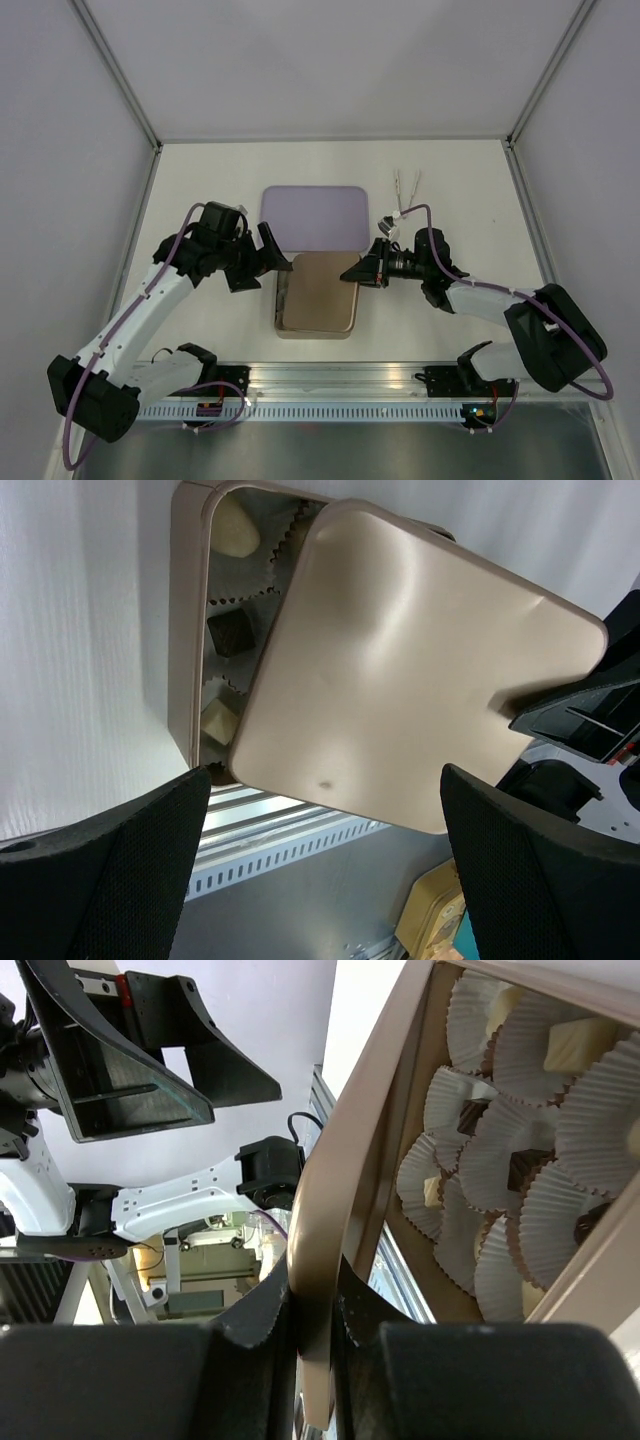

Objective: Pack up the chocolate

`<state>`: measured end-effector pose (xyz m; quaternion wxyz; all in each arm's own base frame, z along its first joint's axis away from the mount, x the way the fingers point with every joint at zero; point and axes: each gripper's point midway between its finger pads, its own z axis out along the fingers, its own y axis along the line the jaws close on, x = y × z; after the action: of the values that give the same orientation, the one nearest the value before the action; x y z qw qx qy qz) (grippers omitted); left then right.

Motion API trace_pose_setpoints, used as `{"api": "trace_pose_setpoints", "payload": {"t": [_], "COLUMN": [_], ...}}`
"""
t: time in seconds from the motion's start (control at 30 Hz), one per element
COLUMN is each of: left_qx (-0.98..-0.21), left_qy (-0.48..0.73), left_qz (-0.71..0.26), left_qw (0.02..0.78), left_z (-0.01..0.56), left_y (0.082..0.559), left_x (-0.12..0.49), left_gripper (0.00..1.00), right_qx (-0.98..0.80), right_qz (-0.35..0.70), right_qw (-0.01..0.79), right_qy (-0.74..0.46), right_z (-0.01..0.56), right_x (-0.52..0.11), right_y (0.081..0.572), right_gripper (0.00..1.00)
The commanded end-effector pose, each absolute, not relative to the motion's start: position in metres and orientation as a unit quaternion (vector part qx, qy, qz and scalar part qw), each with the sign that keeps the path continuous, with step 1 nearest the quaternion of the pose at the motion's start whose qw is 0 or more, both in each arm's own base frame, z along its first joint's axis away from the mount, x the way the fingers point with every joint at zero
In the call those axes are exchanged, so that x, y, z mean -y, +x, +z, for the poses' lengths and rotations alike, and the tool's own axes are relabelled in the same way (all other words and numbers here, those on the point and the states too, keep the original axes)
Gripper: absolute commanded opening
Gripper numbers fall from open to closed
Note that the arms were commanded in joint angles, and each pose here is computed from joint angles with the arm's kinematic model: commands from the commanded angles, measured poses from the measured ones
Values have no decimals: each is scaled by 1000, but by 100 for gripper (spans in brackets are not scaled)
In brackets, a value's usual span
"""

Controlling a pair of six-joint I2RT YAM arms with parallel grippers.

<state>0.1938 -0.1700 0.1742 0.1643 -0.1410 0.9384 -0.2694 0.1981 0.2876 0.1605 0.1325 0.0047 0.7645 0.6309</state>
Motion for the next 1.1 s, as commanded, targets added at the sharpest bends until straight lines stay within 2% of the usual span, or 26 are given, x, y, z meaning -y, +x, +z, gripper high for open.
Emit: {"api": "trace_pose_setpoints", "payload": {"t": [0.0, 0.27, 0.63, 0.7, 0.87, 1.0, 1.07], "left_qx": [-935, -933, -933, -934, -935, -936, -937], "left_qy": [-118, -126, -138, -137, -140, -140, -138], "left_qz": [-271, -275, -278, -276, -273, -268, -267], "left_qw": [197, 194, 182, 182, 179, 177, 176], "left_z": [172, 157, 138, 137, 131, 126, 123], "left_y": [210, 215, 218, 218, 217, 217, 217], "left_x": [170, 173, 177, 177, 176, 175, 175], "left_gripper": [100, 100, 100, 100, 100, 100, 100], "right_qx": [-723, -718, -650, -658, -673, -717, -726], "right_qz": [670, 675, 743, 738, 721, 681, 667], "right_qw": [162, 164, 156, 149, 164, 147, 164], "right_qy": [-50, -36, -22, -14, -31, -25, -43], "right_z": [180, 162, 170, 160, 150, 119, 113], "right_x": [-289, -277, -269, -269, -267, -263, -262], "right_y": [197, 203, 209, 211, 204, 197, 197], "right_gripper": [3, 5, 20, 19, 24, 29, 31]}}
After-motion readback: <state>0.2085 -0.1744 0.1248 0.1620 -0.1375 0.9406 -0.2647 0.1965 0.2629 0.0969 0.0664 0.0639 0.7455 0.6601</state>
